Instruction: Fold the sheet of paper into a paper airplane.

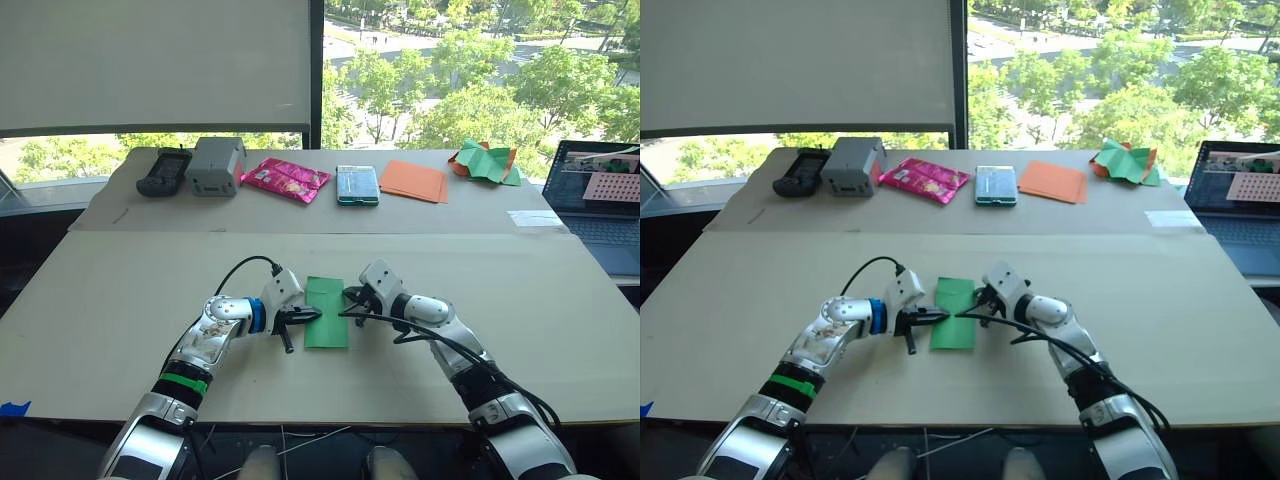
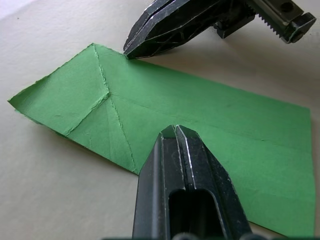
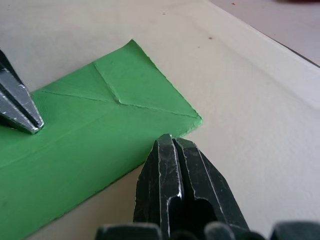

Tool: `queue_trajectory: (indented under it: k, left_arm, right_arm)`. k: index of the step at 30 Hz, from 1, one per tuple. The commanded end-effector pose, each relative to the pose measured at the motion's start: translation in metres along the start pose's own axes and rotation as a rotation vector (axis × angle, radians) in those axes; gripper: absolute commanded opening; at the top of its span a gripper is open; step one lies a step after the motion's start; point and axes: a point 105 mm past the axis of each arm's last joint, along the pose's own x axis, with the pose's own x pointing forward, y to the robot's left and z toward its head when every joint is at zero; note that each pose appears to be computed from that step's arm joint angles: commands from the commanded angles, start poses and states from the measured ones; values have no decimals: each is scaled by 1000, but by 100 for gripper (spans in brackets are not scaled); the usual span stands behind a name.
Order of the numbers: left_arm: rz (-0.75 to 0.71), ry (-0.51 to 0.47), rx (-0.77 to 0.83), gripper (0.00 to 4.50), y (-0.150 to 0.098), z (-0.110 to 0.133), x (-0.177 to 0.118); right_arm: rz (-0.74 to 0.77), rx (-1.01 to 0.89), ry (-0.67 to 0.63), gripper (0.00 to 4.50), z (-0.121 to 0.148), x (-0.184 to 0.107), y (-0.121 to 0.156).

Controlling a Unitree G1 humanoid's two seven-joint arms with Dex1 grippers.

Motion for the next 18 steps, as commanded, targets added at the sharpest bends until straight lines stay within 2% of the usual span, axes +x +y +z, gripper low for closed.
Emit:
queue_trajectory:
  k: [1,8,14,18]
  left_arm:
    - [-10,103,-44,0,-7,-28,0]
    - [-7,104,-42,0,-8,-29,-1]
    - [-3,102,-43,0,-8,-29,-1]
    - [-1,103,-42,0,-8,-29,-2]
  right_arm:
    - [6,-23,-122,6,31,-6,-9]
    - [61,-46,-97,6,26,-6,0]
    - [95,-45,11,6,-2,-4,10]
    - [126,-37,47,6,-12,-4,16]
